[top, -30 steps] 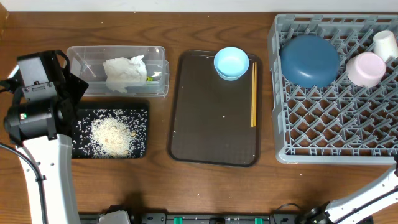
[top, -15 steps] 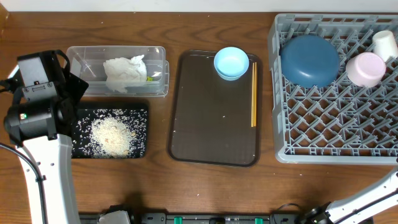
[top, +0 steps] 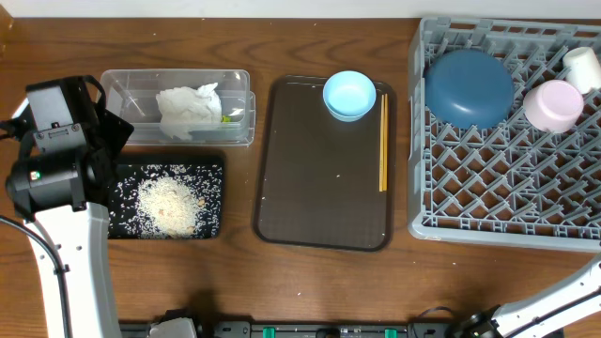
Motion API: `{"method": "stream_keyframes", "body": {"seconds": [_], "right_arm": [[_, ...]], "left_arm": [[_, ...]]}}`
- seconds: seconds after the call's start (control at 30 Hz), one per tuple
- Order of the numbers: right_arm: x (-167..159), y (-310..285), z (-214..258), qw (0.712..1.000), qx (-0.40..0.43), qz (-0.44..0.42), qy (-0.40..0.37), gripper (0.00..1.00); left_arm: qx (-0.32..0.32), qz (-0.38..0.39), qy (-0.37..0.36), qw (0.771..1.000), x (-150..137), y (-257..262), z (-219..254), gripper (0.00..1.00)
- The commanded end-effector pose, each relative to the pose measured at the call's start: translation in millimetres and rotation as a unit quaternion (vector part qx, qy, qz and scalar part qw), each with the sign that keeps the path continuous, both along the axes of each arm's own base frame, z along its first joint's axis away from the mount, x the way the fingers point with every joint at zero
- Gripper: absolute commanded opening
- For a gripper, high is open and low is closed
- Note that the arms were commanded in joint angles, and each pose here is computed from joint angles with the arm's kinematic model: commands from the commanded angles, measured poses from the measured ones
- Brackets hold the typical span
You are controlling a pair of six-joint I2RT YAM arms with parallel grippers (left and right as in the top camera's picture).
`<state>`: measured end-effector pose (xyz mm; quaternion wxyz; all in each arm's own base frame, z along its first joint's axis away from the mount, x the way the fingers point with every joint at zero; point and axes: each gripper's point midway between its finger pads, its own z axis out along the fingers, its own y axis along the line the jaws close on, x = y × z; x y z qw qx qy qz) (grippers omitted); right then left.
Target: Sort waste into correct bins and load items into the dishwasher rack
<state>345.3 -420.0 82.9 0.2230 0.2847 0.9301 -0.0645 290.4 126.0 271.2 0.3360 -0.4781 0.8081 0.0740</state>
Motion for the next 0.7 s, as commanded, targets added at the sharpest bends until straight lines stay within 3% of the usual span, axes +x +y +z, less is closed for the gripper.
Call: {"method": "stream_keyframes", "body": {"seconds": [0.0, 0.07, 0.17, 0.37, 0.47, 0.57, 0.67], "right_arm": [[-6, 0, 20, 0.999, -0.005, -0.031, -0.014, 0.3], [-2, -5, 40, 0.998, -0.017, -0.053, -0.039, 0.4], [9, -7, 73, 0.992, -0.029, -0.075, -0.092, 0.47], [64, 30, 157, 0.961, 0.02, -0.013, -0.276, 0.42], [90, 50, 189, 0.939, 0.051, -0.005, -0.341, 0.29], [120, 78, 200, 0.931, 0.059, 0.019, -0.36, 0.01], [150, 110, 193, 0.94, 0.037, 0.027, -0.339, 0.02]], "left_arm": [[0.004, 0.014, 0.004, 1.0, -2, 5, -2, 0.9], [0.004, 0.013, 0.004, 1.0, -2, 5, -2, 0.9], [0.004, 0.014, 0.004, 1.0, -2, 5, -2, 0.9], [0.004, 0.014, 0.004, 1.0, -2, 5, -2, 0.9], [0.004, 0.014, 0.004, 1.0, -2, 5, -2, 0.9], [0.004, 0.014, 0.004, 1.0, -2, 5, -2, 0.9], [0.004, 0.014, 0.004, 1.0, -2, 5, -2, 0.9]]}}
